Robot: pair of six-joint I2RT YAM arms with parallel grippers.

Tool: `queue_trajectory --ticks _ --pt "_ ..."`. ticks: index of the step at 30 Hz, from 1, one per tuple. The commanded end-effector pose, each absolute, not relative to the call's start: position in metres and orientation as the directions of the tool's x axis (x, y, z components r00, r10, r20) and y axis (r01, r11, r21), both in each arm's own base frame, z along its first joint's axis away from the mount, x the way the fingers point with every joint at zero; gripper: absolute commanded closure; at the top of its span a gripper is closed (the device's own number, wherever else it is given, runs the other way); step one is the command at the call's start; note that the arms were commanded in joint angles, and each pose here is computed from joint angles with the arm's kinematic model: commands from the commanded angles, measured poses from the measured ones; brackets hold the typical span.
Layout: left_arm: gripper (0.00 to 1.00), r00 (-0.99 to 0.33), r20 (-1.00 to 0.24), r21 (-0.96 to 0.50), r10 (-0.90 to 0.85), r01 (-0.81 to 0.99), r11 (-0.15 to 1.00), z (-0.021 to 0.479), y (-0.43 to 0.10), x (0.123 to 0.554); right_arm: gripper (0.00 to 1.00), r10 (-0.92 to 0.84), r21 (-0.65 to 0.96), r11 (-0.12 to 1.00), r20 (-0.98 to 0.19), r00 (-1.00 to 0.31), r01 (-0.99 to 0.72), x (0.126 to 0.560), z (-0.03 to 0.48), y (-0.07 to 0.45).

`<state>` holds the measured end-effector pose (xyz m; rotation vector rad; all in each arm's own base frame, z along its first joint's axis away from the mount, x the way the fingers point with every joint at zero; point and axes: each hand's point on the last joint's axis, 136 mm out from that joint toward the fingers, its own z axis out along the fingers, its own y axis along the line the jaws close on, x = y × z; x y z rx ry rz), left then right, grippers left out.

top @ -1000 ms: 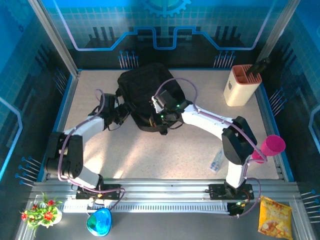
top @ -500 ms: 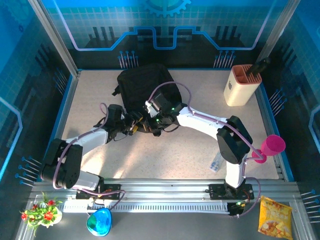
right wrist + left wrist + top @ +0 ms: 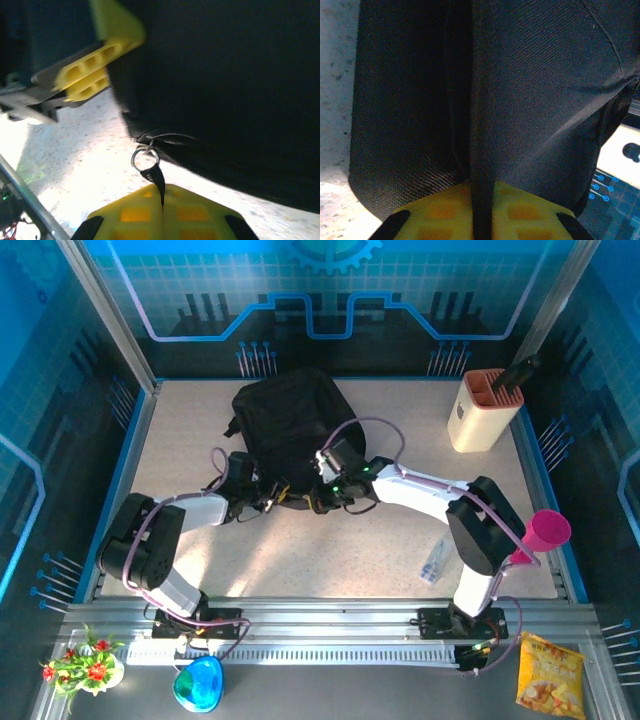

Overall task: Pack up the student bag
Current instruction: Zip the student bag at the top-center of the table.

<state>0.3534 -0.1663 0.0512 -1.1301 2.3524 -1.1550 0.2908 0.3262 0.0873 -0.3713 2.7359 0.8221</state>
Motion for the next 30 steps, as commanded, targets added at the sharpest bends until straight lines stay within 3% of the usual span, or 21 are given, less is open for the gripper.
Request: queue_trajectory --ticks 1,6,15,24,30 --pt "0.90 -0.632 0.036 -0.741 -0.774 -0.536 0.404 0.040 -0.155 0.359 1.00 -0.062 0.463 0.866 -0.277 -0.959 -0.190 0.300 0.079 0.284" --pt "0.97 -0.636 0.035 -0.743 -0.771 -0.532 0.406 0.035 -0.155 0.358 1.00 0.045 0.420 0.904 -0.289 -0.956 -0.084 0.321 0.079 0.238" --pt "1.00 -0.667 0.009 -0.753 -0.745 -0.495 0.434 0.044 -0.158 0.362 1.00 0.124 0.302 0.953 -0.408 -0.904 -0.005 0.342 0.107 0.179" --pt "1.00 -0.724 -0.048 -0.754 -0.688 -0.426 0.500 0.061 -0.165 0.374 1.00 0.066 0.321 0.941 -0.482 -0.873 -0.106 0.335 0.131 0.190" --pt "0.99 -0.739 -0.130 -0.712 -0.661 -0.395 0.581 0.071 -0.151 0.395 1.00 -0.112 0.349 0.859 -0.583 -0.805 -0.373 0.307 0.161 0.246"
